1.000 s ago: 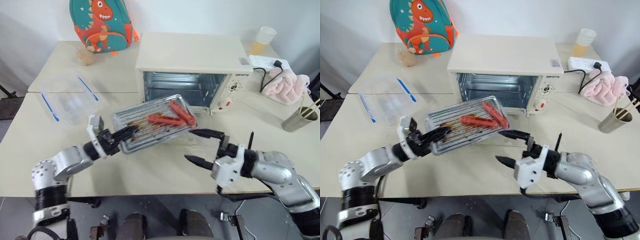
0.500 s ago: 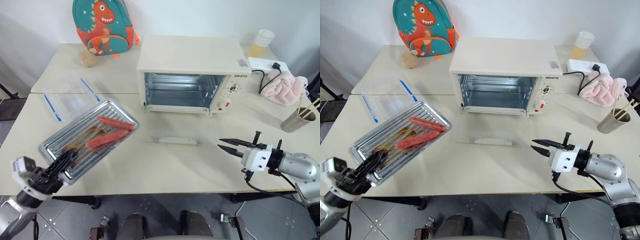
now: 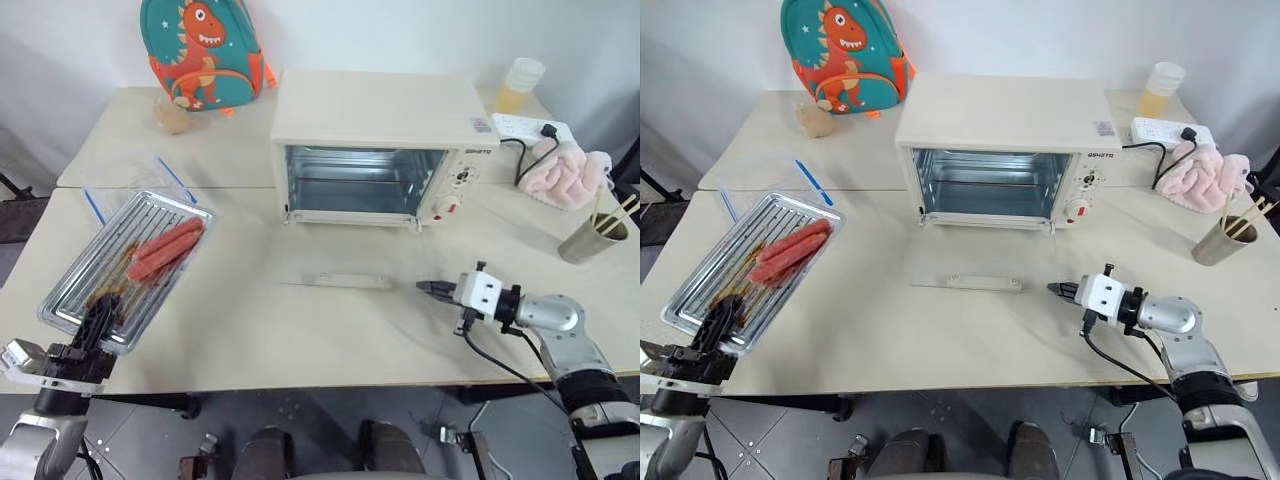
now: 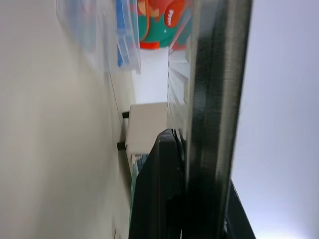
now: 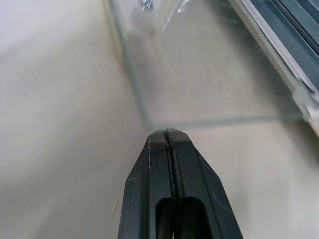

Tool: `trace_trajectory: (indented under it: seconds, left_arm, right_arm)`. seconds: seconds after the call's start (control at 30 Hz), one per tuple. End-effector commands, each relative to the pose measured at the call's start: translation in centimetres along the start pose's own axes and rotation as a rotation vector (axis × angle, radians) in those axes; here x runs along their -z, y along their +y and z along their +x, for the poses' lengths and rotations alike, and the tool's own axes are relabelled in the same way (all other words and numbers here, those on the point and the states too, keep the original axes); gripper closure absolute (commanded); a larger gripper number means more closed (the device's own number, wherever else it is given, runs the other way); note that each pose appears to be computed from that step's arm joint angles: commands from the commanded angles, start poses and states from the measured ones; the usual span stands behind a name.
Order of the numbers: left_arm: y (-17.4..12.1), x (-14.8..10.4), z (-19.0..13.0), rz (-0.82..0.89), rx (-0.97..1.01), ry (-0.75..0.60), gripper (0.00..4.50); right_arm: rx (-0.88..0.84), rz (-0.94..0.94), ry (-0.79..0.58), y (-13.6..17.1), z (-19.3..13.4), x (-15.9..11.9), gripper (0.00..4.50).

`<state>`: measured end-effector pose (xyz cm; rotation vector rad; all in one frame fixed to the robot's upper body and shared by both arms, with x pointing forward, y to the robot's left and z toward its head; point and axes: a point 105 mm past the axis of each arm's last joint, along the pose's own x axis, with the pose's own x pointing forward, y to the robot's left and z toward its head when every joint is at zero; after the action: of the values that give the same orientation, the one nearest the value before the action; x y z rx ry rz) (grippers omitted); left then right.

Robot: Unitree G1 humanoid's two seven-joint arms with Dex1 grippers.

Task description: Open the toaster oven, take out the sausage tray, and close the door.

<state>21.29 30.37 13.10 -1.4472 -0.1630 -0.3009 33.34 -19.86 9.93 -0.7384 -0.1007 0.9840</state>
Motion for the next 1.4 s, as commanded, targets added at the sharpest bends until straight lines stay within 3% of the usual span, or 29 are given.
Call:
trace_trajectory:
  seconds: [0.03,0.3,0.43,0.67,0.83,0.97,1.0,1.1,1.23,1.4]
  left_arm:
    - [-0.9,-0.1,0.4,0.008,0.027,0.013,4.50]
    - [-0.7,0.2,1.4,-0.004,0.018,0.092,4.50]
    - [-0.9,0.4,1.6,0.000,0.027,0.164,4.50]
    - [-1.3,1.9,2.4,0.018,0.018,0.328,4.50]
    - [-2.3,4.6,3.6,0.034,0.062,0.510,4.50]
    - [-2.3,7.6,3.7,0.047,0.039,0.700,4.50]
    - [-1.9,9.3,4.3,0.052,0.032,0.781,4.50]
    - [-1.3,12.8,5.8,0.072,0.026,0.937,4.50]
    - [-0.9,17.0,7.6,0.089,0.048,1.117,4.50]
    - [0.2,19.6,8.9,0.110,0.025,1.218,4.50]
  right_arm:
    - [0.056,-0.016,-0.092,-1.3,0.1,-1.7,4.47]
    - [0.172,-0.094,-0.253,-3.9,-2.2,-6.7,4.47]
    - [0.326,-0.123,-0.292,-6.9,-4.2,-9.1,4.47]
    - [0.476,0.034,-0.338,-9.4,-5.8,-10.3,4.47]
    - [0.371,0.107,-0.280,-7.2,-6.0,-9.6,4.47]
    - [0.258,0.232,-0.226,-4.6,-6.8,-8.7,4.47]
    - [0.227,0.304,-0.217,-3.5,-7.7,-8.4,4.47]
    - [0.187,0.392,-0.183,-0.9,-9.7,-8.1,3.89]
    - [0.142,0.416,-0.133,2.0,-11.0,-8.2,2.60]
    - [0.105,0.479,-0.231,4.0,-12.2,-9.2,0.95]
